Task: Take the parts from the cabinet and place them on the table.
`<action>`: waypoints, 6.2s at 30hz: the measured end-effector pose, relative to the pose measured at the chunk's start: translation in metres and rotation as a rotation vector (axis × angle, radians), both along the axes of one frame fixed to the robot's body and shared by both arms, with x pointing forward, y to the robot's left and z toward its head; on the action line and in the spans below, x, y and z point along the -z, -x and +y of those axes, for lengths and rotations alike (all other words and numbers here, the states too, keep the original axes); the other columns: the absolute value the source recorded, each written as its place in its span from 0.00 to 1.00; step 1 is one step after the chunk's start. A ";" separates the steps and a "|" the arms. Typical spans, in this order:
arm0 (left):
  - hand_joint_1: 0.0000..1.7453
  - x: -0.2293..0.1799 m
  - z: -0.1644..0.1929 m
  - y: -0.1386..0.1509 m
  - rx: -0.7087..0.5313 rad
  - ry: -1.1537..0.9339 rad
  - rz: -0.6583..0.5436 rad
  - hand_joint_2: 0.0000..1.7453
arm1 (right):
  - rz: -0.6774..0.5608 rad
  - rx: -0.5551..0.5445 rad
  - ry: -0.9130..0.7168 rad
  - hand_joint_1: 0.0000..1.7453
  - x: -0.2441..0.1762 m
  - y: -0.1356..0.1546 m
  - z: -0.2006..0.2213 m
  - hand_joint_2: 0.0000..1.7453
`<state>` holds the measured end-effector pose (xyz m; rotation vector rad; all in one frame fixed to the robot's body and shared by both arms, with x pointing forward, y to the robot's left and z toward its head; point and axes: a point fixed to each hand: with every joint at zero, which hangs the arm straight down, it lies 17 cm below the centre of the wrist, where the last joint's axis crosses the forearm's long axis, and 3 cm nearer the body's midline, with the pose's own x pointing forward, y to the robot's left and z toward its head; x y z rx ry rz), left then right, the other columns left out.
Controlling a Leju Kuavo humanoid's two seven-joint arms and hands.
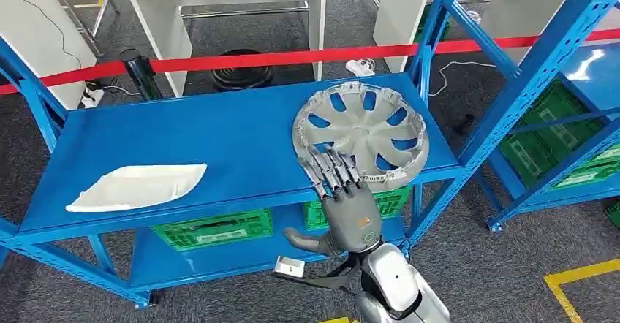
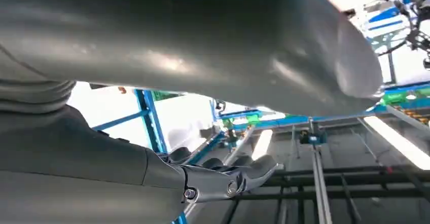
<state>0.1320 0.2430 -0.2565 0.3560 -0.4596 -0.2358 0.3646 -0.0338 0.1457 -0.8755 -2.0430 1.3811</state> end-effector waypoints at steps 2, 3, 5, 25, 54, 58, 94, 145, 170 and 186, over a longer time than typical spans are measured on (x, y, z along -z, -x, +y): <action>0.00 0.000 0.000 0.001 0.004 0.000 0.002 0.00 | 0.012 0.013 -0.001 0.00 0.004 -0.002 -0.005 0.00; 0.00 0.000 0.000 0.001 0.005 0.000 0.003 0.00 | 0.019 0.025 -0.010 0.00 0.005 -0.005 -0.008 0.00; 0.00 0.001 -0.003 0.002 0.007 0.003 0.007 0.00 | 0.027 0.056 -0.041 0.00 0.003 -0.014 -0.019 0.00; 0.00 0.001 -0.002 0.005 -0.002 0.005 0.018 0.00 | 0.109 0.302 -0.101 0.00 0.036 -0.099 -0.124 0.00; 0.00 0.001 -0.013 0.003 0.048 0.015 0.023 0.00 | 0.429 0.077 -0.170 0.00 0.098 -0.117 -0.088 0.00; 0.00 0.001 -0.018 0.002 0.067 0.021 0.022 0.00 | 0.462 0.057 -0.169 0.00 0.103 -0.117 -0.078 0.00; 0.00 -0.005 -0.039 -0.022 0.154 0.035 0.007 0.00 | 0.528 0.020 -0.040 0.00 0.099 -0.134 -0.029 0.00; 0.00 -0.008 -0.053 -0.024 0.188 0.039 0.006 0.00 | 0.715 0.028 -0.017 0.00 0.135 -0.106 0.013 1.00; 0.00 -0.008 -0.049 -0.025 0.159 0.032 0.001 0.00 | 0.724 0.223 -0.111 1.00 0.129 -0.130 -0.014 1.00; 0.00 -0.011 -0.044 -0.031 0.136 0.011 -0.025 0.00 | 0.733 0.201 -0.137 1.00 0.127 -0.131 -0.013 1.00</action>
